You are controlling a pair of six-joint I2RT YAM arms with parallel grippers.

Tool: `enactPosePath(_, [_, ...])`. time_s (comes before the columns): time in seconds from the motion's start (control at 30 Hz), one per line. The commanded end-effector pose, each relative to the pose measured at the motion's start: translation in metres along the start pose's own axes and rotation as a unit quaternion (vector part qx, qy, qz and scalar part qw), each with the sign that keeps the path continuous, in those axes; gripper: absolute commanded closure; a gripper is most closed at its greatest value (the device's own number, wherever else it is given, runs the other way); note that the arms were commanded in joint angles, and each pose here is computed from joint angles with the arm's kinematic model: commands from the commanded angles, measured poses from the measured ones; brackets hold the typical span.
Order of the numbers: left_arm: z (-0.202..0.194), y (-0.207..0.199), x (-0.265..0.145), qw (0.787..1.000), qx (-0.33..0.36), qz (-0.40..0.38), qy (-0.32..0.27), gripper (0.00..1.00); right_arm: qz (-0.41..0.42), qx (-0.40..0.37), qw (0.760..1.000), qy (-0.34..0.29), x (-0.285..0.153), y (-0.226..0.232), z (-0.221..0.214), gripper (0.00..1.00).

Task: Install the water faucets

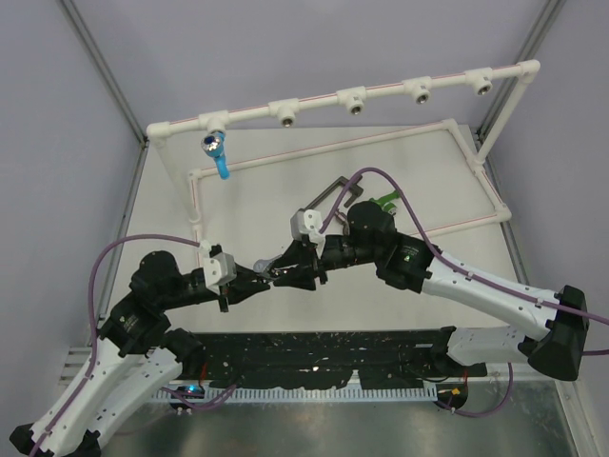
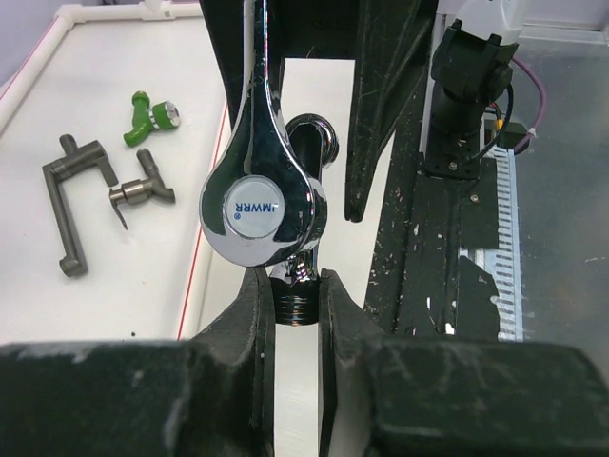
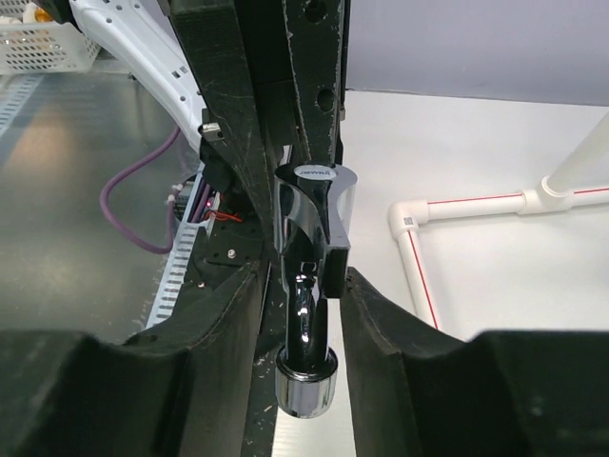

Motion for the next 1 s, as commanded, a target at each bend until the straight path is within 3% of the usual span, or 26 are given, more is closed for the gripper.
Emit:
enactPosePath(0.0, [0.013,-0.001,-0.001,0.999,0.024,-0.003,-0.030,1.00,0.013,-0.015,0.999,-0.037,0.004,-0.001,0.016,0.53])
enactPosePath(0.17, [0.014,-0.001,-0.001,0.999,0.023,-0.002,-0.032,1.00,0.018,-0.009,0.999,-0.036,0.011,-0.003,0.015,0.51])
enactPosePath(0.5, [0.015,-0.003,-0.001,0.999,0.023,-0.007,-0.034,1.00,0.019,0.002,0.999,-0.032,0.019,-0.006,0.010,0.64])
enactPosePath(0.97, [0.013,-0.002,0.000,0.999,0.019,-0.010,-0.025,1.00,0.029,-0.005,0.999,-0.038,0.018,-0.006,0.018,0.68])
Point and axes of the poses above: each gripper's point midway between its finger pads, its own x axis out along the fingers, its own y axis along the line the jaws close on, z = x × y, the point moved 8 cm from there along -x, back along the fingers, and after that the axes turned 11 degrees about -x, right-handed, at the moved point
